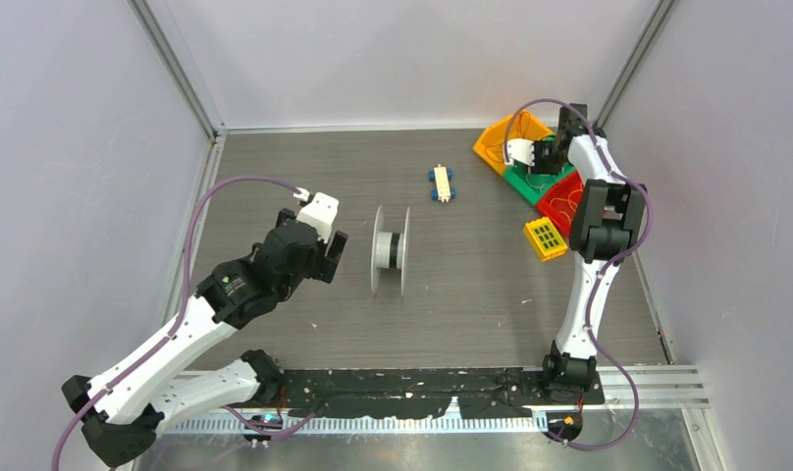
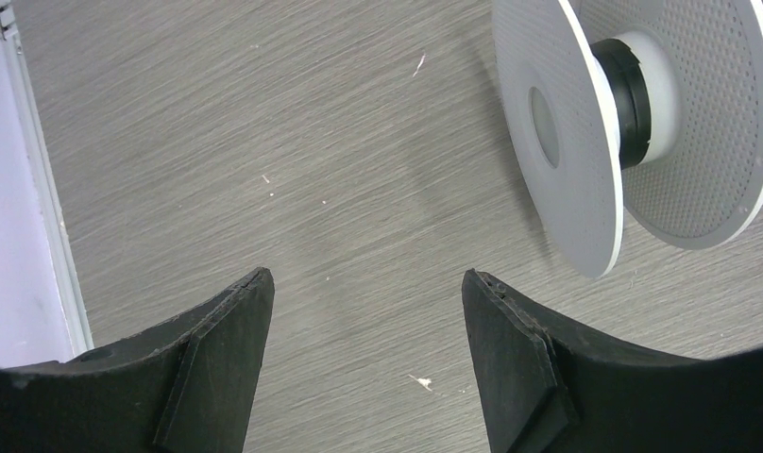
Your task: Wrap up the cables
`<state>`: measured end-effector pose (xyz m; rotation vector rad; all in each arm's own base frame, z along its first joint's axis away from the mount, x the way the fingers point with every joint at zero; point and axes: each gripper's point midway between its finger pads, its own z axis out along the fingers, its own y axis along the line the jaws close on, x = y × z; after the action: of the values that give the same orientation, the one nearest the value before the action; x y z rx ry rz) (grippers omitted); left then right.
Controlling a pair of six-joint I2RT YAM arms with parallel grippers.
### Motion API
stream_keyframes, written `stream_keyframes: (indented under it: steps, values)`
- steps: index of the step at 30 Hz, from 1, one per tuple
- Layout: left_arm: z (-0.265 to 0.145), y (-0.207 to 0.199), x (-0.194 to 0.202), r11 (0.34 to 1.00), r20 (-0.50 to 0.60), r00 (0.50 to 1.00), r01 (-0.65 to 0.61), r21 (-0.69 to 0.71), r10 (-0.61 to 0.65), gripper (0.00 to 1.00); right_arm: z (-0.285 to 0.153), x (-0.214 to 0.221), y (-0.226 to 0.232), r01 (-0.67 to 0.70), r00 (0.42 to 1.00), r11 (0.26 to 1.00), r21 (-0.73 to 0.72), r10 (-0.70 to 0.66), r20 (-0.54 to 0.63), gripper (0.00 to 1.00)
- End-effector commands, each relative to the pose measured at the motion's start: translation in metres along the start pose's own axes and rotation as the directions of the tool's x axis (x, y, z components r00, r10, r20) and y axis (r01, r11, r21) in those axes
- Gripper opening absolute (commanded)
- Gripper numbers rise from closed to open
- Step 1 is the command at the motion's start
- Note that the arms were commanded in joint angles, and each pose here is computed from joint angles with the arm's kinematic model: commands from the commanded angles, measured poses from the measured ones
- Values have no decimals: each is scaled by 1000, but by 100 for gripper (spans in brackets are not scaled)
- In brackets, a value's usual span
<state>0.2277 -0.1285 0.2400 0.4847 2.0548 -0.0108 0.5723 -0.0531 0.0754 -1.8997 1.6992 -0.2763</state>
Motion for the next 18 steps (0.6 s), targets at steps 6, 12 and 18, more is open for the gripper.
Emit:
stream_keyframes:
  steps: [6, 12, 18]
  values:
    - [0, 2, -14, 1000, 55, 998, 15, -12, -14, 75, -3, -32, -31, 4, 995, 991, 135, -16, 94, 49]
    - [-4, 5, -16, 1000, 68, 997, 23, -15, -22, 75, -5, -25, -31, -103, 995, 975, 196, 102, 11, 51]
    - [-13, 6, -17, 999, 97, 994, 46, 7, -46, 75, -17, -6, -19, -244, 960, 925, 290, 272, -61, 72]
